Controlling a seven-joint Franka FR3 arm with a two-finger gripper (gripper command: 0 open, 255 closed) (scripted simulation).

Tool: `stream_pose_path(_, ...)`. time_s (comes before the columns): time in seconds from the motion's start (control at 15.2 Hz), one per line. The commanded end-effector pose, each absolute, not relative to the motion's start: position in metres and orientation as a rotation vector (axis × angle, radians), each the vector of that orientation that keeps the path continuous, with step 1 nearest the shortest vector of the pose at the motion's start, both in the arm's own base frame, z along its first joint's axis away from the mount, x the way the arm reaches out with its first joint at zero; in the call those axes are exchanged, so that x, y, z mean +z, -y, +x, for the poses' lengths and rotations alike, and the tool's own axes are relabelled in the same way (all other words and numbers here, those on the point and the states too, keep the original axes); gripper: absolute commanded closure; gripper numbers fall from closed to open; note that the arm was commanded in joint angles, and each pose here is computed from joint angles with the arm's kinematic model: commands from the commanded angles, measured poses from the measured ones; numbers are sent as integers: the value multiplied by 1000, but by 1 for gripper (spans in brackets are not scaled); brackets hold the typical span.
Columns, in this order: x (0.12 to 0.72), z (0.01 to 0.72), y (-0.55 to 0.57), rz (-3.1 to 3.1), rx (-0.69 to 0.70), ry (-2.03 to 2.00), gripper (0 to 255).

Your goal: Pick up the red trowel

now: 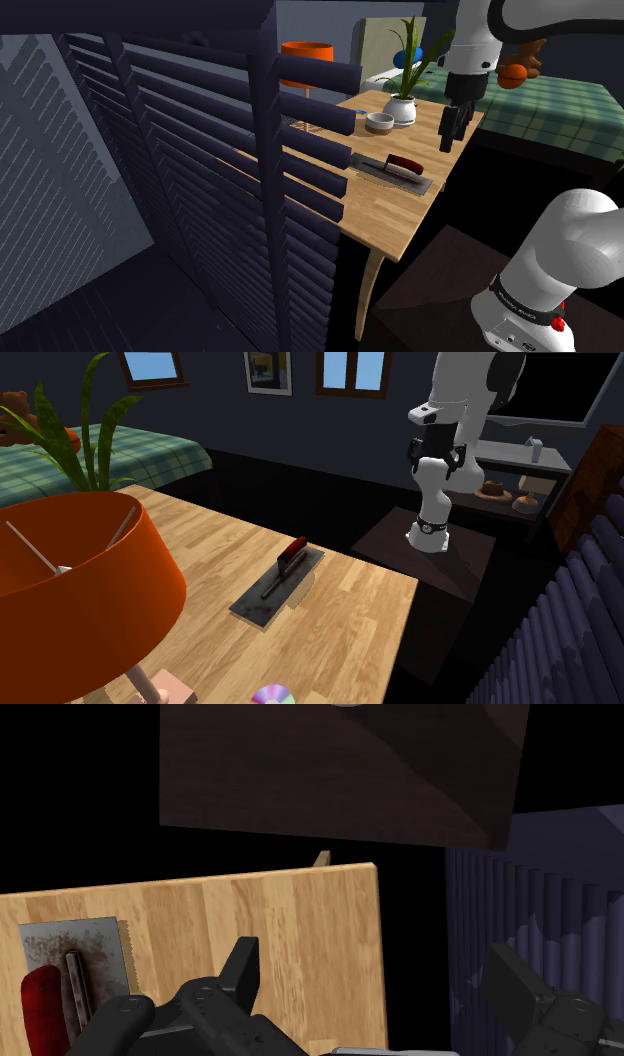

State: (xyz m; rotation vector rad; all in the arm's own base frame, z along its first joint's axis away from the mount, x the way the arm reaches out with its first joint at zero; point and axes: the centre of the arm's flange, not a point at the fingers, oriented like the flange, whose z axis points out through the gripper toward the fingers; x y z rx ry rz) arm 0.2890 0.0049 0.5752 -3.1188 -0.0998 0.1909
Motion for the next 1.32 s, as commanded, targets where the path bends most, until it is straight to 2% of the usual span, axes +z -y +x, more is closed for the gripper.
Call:
stream_pose_path(0.0, 575, 289, -5, -3119, 191, 100, 0)
stream_pose_path(1.25, 449, 432, 151, -3145, 174, 126, 0)
